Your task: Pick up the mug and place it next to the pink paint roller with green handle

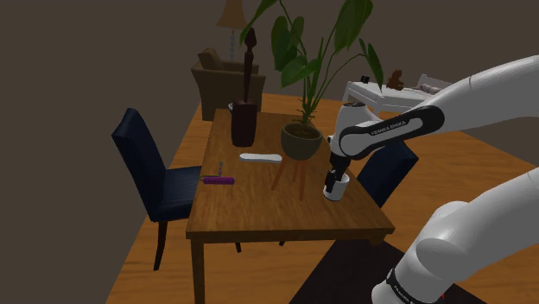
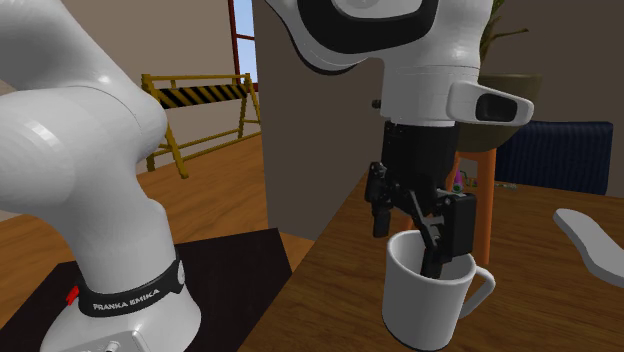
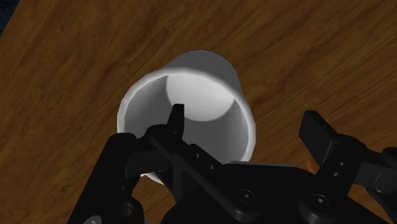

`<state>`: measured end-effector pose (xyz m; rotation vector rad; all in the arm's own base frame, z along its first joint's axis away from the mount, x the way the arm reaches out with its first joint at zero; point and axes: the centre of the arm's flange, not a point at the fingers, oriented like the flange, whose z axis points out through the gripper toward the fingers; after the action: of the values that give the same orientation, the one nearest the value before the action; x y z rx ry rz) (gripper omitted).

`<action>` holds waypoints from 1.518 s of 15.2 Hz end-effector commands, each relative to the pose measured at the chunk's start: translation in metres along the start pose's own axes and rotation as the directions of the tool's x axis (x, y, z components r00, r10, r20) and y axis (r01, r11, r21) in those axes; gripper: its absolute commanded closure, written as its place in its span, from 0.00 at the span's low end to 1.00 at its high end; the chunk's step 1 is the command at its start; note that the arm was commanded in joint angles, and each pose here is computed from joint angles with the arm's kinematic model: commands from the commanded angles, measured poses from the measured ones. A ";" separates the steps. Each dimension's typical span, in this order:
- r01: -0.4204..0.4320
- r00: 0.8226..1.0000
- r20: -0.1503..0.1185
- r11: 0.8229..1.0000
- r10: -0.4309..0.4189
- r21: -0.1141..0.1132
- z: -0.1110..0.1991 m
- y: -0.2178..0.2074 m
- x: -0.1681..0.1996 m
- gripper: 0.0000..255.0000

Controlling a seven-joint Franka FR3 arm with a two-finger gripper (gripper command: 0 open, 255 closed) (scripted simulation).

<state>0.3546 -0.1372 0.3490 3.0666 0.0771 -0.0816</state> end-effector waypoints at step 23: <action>0.000 1.000 0.000 1.000 0.000 0.000 -0.052 0.004 -0.003 1.00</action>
<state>0.3545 -0.1369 0.3964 3.0666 0.0770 -0.0809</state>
